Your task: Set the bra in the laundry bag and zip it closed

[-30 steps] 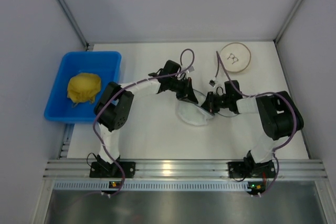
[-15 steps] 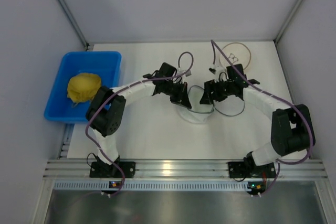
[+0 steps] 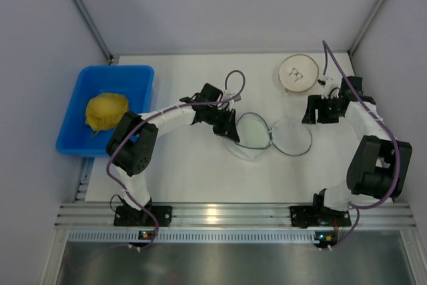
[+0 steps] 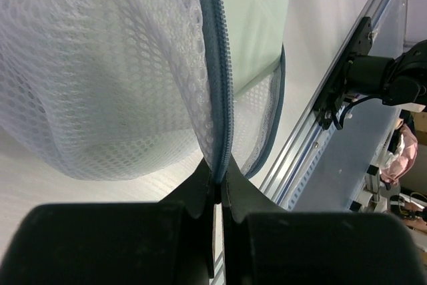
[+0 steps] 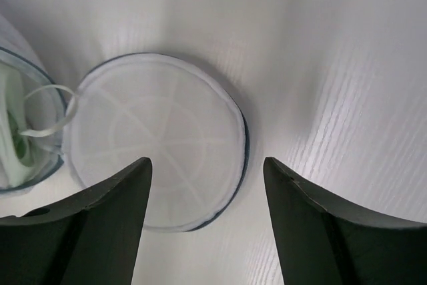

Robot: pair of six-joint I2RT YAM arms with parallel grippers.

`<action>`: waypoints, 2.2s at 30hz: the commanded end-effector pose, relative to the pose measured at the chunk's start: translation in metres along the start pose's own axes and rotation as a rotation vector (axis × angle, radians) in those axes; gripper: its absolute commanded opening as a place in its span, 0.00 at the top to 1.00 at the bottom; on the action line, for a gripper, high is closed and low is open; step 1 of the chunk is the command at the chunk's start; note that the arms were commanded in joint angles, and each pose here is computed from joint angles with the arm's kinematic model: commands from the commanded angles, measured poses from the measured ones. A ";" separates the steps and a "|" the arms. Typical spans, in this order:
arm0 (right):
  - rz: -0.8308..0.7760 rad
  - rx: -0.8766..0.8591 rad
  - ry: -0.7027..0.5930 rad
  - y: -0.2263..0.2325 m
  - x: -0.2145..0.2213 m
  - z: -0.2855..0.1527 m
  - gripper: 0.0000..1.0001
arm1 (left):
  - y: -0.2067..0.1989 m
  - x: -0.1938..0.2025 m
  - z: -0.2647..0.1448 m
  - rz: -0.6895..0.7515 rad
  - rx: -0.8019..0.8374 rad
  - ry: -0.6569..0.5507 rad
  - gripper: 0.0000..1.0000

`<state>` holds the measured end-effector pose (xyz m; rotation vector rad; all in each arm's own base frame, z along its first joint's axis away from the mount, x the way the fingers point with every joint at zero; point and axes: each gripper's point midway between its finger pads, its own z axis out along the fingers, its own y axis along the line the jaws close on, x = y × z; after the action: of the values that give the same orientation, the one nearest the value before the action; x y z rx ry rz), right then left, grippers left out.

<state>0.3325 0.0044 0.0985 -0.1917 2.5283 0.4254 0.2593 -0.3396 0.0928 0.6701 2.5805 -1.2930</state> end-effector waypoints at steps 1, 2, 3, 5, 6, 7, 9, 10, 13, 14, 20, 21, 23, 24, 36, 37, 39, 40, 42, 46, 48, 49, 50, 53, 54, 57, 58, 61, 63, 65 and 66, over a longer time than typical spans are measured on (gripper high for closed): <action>-0.022 0.027 0.094 -0.016 0.030 0.013 0.32 | -0.011 -0.009 -0.013 0.057 0.011 -0.041 1.00; -0.014 0.020 0.110 -0.018 0.035 0.019 0.32 | -0.010 -0.010 -0.013 0.056 0.007 -0.043 1.00; -0.012 0.012 0.116 -0.018 0.038 0.022 0.33 | -0.010 -0.011 -0.013 0.058 0.006 -0.046 1.00; -0.004 -0.013 0.137 -0.019 0.042 0.032 0.33 | -0.010 -0.011 -0.014 0.058 0.008 -0.047 1.00; -0.002 -0.018 0.142 -0.019 0.043 0.035 0.34 | -0.010 -0.011 -0.014 0.060 0.003 -0.049 1.00; -0.006 -0.022 0.149 -0.020 0.045 0.038 0.35 | -0.010 -0.011 -0.015 0.062 0.003 -0.050 1.00; -0.008 -0.013 0.158 -0.025 0.049 0.046 0.38 | -0.010 -0.012 -0.016 0.067 0.001 -0.051 1.00; -0.014 -0.017 0.161 -0.026 0.050 0.048 0.42 | -0.010 -0.012 -0.016 0.067 -0.002 -0.050 1.00; -0.014 -0.043 0.177 -0.023 0.055 0.053 0.58 | -0.007 -0.014 -0.018 0.065 -0.011 -0.056 1.00; -0.015 -0.059 0.177 -0.020 0.055 0.053 0.64 | -0.006 -0.014 -0.019 0.065 -0.015 -0.057 1.00; -0.050 -0.114 0.081 -0.002 0.026 0.019 1.00 | 0.003 -0.025 -0.028 0.078 -0.083 -0.083 1.00; -0.054 -0.104 0.039 -0.004 0.011 0.006 1.00 | 0.006 -0.026 -0.031 0.085 -0.105 -0.085 1.00; -0.089 -0.128 -0.042 0.012 -0.013 -0.028 1.00 | 0.008 -0.033 -0.037 0.091 -0.147 -0.102 1.00; -0.099 -0.130 -0.072 0.016 -0.021 -0.040 1.00 | 0.006 -0.034 -0.042 0.100 -0.158 -0.105 1.00; -0.279 -0.196 -0.239 0.103 -0.042 -0.143 1.00 | -0.019 -0.058 -0.084 0.205 -0.297 -0.196 1.00; -0.308 -0.103 -0.244 0.096 -0.042 -0.148 1.00 | -0.018 -0.052 -0.084 0.207 -0.317 -0.173 1.00; -0.396 -0.089 -0.280 0.123 -0.050 -0.162 1.00 | -0.016 -0.046 -0.087 0.244 -0.359 -0.165 1.00; -0.399 -0.087 -0.284 0.123 -0.050 -0.164 1.00 | -0.018 -0.045 -0.086 0.247 -0.357 -0.162 1.00; -0.430 -0.157 -0.336 0.151 -0.059 -0.180 1.00 | -0.014 -0.038 -0.084 0.278 -0.372 -0.145 1.00; -0.433 -0.208 -0.409 0.177 -0.077 -0.201 1.00 | 0.004 -0.024 -0.070 0.264 -0.408 -0.087 1.00; -0.449 -0.219 -0.405 0.184 -0.078 -0.201 1.00 | 0.013 -0.021 -0.064 0.246 -0.418 -0.076 1.00; -0.448 -0.182 -0.390 0.177 -0.077 -0.197 1.00 | 0.015 -0.022 -0.062 0.240 -0.418 -0.082 1.00; -0.450 -0.163 -0.347 0.171 -0.069 -0.185 1.00 | 0.013 -0.021 -0.059 0.227 -0.398 -0.086 1.00; -0.449 -0.170 -0.256 0.166 -0.047 -0.171 1.00 | -0.002 -0.032 -0.064 0.208 -0.323 -0.149 1.00; -0.450 -0.164 -0.256 0.165 -0.045 -0.170 1.00 | -0.006 -0.042 -0.069 0.215 -0.297 -0.193 0.91; -0.454 -0.169 -0.244 0.164 -0.035 -0.164 1.00 | -0.037 -0.051 -0.090 0.269 -0.186 -0.288 0.75; -0.449 -0.170 -0.246 0.164 -0.036 -0.163 1.00 | -0.050 -0.053 -0.100 0.299 -0.161 -0.323 0.70; -0.434 -0.208 -0.254 0.172 -0.036 -0.167 1.00 | -0.077 -0.055 -0.113 0.336 -0.090 -0.366 0.60; -0.416 -0.258 -0.269 0.182 -0.035 -0.171 1.00 | -0.086 -0.061 -0.119 0.343 -0.078 -0.392 0.52; -0.397 -0.282 -0.289 0.188 -0.037 -0.174 1.00 | -0.095 -0.070 -0.124 0.340 -0.064 -0.416 0.51; -0.394 -0.295 -0.299 0.191 -0.037 -0.176 1.00 | -0.098 -0.074 -0.124 0.341 -0.064 -0.424 0.50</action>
<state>0.2392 0.1104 0.2835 -0.6708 2.1637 0.5326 0.2764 -0.2998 0.2262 0.6970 2.1871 -1.0254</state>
